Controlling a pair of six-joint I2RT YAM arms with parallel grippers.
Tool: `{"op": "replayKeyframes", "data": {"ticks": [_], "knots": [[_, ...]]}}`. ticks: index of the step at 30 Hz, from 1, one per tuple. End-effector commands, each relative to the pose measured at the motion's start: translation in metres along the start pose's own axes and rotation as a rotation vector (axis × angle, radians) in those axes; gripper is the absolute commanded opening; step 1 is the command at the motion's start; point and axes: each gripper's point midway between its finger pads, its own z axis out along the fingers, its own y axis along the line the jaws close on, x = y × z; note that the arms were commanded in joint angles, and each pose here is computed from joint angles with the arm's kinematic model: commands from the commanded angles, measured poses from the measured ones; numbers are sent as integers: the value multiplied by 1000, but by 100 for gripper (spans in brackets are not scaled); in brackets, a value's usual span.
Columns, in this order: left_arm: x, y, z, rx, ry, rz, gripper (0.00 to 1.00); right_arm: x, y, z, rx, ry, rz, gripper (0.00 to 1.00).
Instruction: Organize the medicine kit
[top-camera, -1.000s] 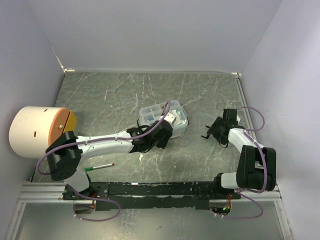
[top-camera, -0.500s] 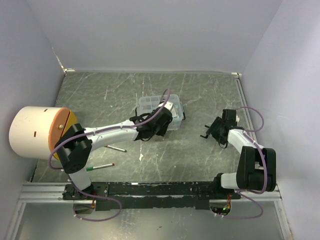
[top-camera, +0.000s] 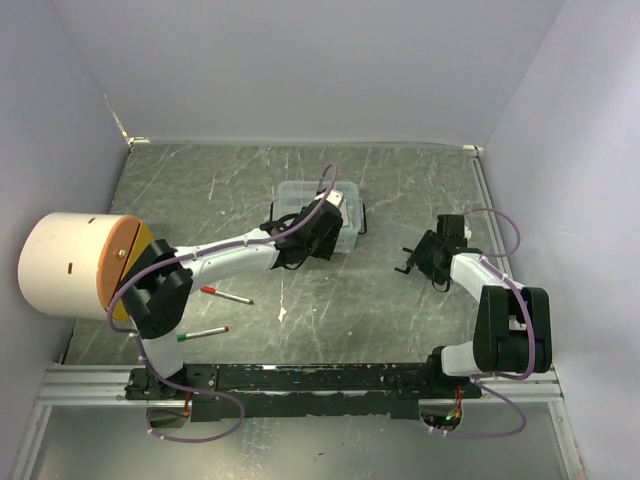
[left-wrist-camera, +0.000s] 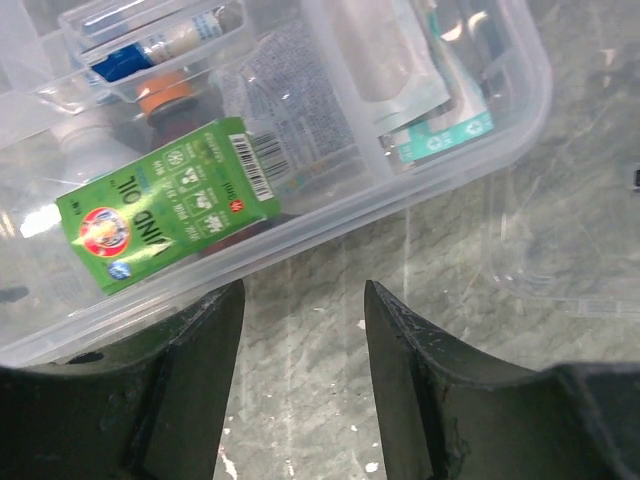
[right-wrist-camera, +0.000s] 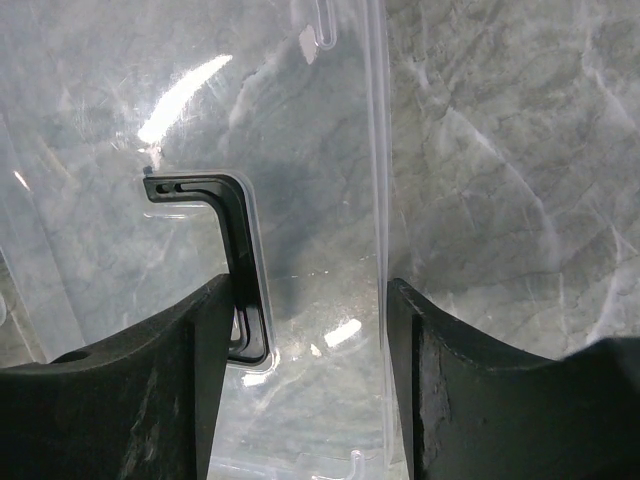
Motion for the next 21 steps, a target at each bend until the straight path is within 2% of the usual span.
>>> {"op": "replayKeyframes", "data": {"ticks": [1, 6, 11, 21], "knots": [[-21, -21, -8, 118, -62, -66, 65, 37, -15, -3, 50, 103, 5, 48], [-6, -50, -24, 304, -55, -175, 77, 34, -10, -14, 24, 85, 33, 48], [9, -70, -30, 417, -49, -278, 87, 39, -5, -21, -2, 115, 34, 50], [27, -88, -28, 509, 11, -437, 94, 41, 11, -37, -96, 132, 48, 50]]}}
